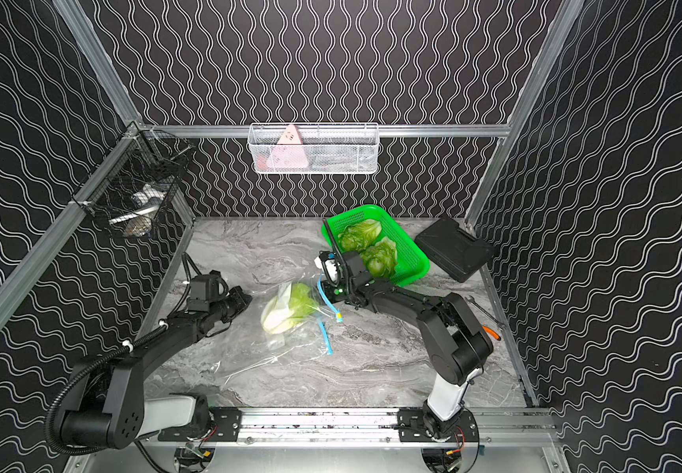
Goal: Open the zip-top bag and take out the chinese cabbages
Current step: Pick up the Chinese cabbage from the zipper food storage bag.
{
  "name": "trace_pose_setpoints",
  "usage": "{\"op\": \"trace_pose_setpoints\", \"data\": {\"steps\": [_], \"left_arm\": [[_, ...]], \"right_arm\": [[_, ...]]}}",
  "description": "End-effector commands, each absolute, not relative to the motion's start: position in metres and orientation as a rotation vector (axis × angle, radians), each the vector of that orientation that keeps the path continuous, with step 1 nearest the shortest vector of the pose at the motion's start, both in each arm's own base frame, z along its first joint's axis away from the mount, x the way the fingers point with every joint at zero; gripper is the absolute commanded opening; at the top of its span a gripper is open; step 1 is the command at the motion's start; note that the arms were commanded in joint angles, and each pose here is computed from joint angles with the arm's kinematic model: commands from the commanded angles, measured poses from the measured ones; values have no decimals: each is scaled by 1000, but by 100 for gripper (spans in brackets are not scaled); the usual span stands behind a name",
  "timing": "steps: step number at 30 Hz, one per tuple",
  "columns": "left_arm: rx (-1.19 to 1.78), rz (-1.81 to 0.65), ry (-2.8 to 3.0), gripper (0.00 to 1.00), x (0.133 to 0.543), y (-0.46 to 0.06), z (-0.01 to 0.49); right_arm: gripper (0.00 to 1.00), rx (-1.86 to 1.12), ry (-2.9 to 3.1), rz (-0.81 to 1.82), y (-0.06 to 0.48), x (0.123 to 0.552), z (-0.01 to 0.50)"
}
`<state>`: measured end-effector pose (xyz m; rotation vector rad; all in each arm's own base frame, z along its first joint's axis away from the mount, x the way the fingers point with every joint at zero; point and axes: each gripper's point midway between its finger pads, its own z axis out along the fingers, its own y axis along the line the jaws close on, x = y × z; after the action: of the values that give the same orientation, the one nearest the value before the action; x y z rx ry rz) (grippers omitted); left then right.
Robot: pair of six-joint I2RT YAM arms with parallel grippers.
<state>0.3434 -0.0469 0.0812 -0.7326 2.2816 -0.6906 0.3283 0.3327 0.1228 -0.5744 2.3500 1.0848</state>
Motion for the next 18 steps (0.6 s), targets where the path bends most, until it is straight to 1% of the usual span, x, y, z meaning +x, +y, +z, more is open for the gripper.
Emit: {"op": "trace_pose_setpoints", "data": {"steps": [1, 3, 5, 6, 8, 9, 10, 12, 15, 18], "left_arm": [[-753, -659, 2278, 0, 343, -41, 79], [-755, -665, 2280, 0, 343, -42, 79], [-754, -670, 2280, 0, 343, -43, 77], [-755, -674, 2284, 0, 343, -44, 76], [-754, -676, 2288, 0, 343, -44, 75], [-752, -678, 2287, 0, 344, -44, 76], [-753, -680, 2289, 0, 344, -45, 75], [-753, -681, 2287, 0, 344, -45, 75], [-759, -689, 2289, 0, 344, -45, 73], [-761, -697, 2290, 0, 344, -46, 72]], "right_arm": [[0, -610, 2353, 1034, 322, 325, 125], [0, -645, 2363, 1039, 322, 320, 124], [0, -693, 2352, 1108, 329, 312, 127], [2, -718, 2343, 1146, 334, 308, 128], [15, -768, 2327, 1201, 344, 300, 127], [24, -789, 2315, 1226, 349, 297, 127], [31, -799, 2308, 1239, 353, 296, 126], [40, -799, 2297, 1262, 359, 297, 123], [47, -815, 2291, 1293, 369, 298, 119], [52, -829, 2304, 1317, 379, 297, 109]]}}
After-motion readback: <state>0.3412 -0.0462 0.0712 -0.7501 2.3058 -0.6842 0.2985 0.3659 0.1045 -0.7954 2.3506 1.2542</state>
